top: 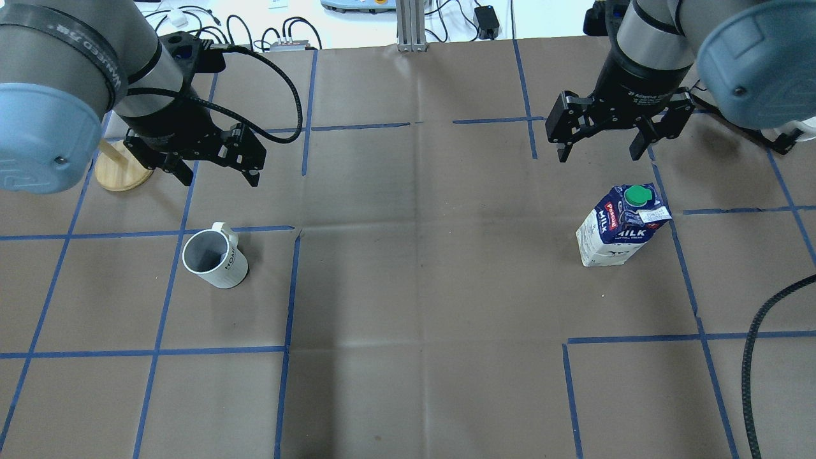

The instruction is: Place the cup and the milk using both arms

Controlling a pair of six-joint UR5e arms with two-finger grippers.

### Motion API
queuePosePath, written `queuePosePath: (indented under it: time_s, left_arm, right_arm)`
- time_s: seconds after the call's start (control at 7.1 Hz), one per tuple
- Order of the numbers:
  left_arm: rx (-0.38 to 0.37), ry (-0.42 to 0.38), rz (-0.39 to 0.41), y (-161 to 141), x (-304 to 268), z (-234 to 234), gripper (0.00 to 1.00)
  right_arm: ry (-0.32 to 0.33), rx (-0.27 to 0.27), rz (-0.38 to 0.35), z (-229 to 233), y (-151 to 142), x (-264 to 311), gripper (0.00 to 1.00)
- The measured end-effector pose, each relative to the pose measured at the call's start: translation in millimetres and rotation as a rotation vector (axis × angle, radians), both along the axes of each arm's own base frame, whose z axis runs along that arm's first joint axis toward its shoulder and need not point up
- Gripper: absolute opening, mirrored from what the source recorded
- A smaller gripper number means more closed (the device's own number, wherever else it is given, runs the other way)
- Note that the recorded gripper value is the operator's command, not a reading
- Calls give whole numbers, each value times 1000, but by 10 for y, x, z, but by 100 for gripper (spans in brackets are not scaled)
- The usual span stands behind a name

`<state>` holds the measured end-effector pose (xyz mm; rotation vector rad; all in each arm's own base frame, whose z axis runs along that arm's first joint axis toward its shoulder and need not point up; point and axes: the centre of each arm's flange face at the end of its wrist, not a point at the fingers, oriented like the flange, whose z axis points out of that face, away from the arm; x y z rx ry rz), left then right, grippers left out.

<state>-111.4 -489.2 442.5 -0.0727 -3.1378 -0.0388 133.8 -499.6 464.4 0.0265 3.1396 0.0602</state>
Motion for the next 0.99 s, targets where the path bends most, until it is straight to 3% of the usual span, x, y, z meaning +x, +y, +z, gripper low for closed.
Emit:
queuePosePath:
  time_s: [0.56,0.99]
  left_arm:
    - [-23,-3,-72,-43,664,-553,100]
    - [5,8,-106,-53,1228,-1050,100]
  right_arm:
    - [0,0,0,-4,-4,-1,100]
    - [0,1,0,-5,-4,0,100]
